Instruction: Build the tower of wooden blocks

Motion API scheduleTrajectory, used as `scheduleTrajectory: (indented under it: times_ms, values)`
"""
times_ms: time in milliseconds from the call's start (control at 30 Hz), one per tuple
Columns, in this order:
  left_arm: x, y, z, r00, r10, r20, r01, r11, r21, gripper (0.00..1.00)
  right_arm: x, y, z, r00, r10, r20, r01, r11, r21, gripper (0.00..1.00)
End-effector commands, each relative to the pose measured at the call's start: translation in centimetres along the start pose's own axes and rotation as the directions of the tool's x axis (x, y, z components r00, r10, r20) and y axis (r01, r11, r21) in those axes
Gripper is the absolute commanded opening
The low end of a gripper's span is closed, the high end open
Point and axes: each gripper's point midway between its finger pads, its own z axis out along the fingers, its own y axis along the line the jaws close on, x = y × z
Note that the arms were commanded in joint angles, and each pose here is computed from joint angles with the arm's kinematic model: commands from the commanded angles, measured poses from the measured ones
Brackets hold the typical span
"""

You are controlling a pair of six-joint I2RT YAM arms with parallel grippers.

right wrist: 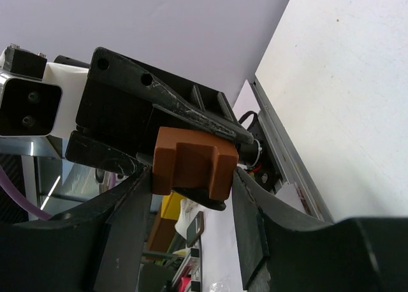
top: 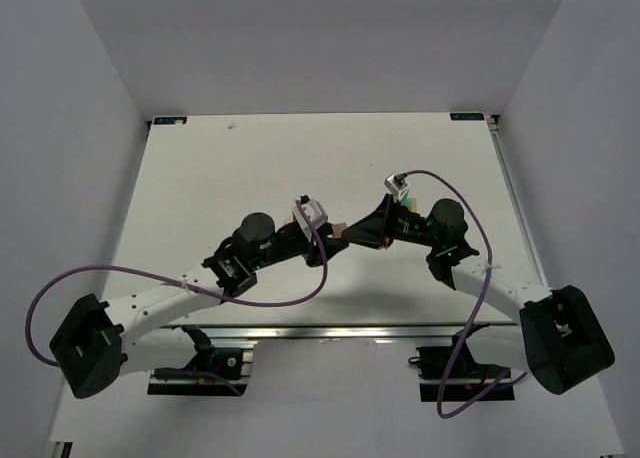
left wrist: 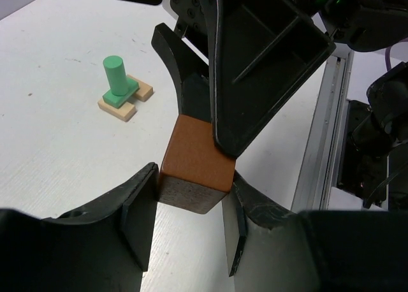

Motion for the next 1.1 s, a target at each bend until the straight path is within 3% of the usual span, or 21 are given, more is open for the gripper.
scheduleTrajectory:
  times_ms: [0,167,200,333,367,400,467,700,867,1067]
  values:
    - [-2.6,0.0,0.1,0.999,0.012,0.049,-0.013,1.000,0.008,0.18,0.8,1.5,-0.2,0.995,-0.086,-0.043,0.083,0.994,-0.072,0.30]
    - [-3.3,-0.2,0.0,0.998,0.041,0.045,-0.042,0.999,0.018,0.07,0.3,0.9,-0.2,0.991,-0.130,-0.030,0.129,0.991,-0.023,0.33]
    - [-3.5,-0.1,0.0,0.998,0.044,0.043,-0.045,0.999,0.017,0.07,0.2,0.7,-0.2,0.990,-0.136,-0.023,0.136,0.991,-0.008,0.43]
    - [-3.2,-0.2,1.0,0.997,0.081,-0.004,-0.080,0.995,0.052,0.06,-1.9,-1.0,-1.0,0.984,-0.170,0.054,0.161,0.977,0.138,0.58]
    - [-2.4,0.1,1.1,0.995,0.086,-0.047,-0.084,0.996,0.044,0.06,-2.4,-1.1,-1.5,0.979,-0.180,0.091,0.163,0.972,0.168,0.66]
    - [-2.7,0.3,1.4,0.994,0.096,-0.055,-0.093,0.995,0.042,0.05,-3.4,-1.3,-2.2,0.974,-0.187,0.127,0.161,0.968,0.195,0.82]
    - [-1.6,0.8,1.9,0.990,0.107,-0.093,-0.104,0.994,0.037,0.04,-4.9,-1.3,-3.5,0.954,-0.218,0.204,0.165,0.954,0.249,0.89]
    - [-0.1,2.4,4.3,0.968,0.152,-0.201,-0.150,0.988,0.028,0.03,-7.8,-2.8,-9.0,0.924,-0.237,0.301,0.120,0.925,0.361,0.89]
    - [3.9,4.0,5.7,0.902,0.202,-0.382,-0.195,0.979,0.059,0.01,-9.5,-3.8,-12.6,0.888,-0.276,0.369,0.095,0.893,0.440,0.89]
    - [6.3,4.8,7.4,0.797,0.359,-0.485,-0.292,0.933,0.211,0.02,-11.0,-3.2,-16.0,0.823,-0.402,0.400,0.116,0.809,0.576,0.89]
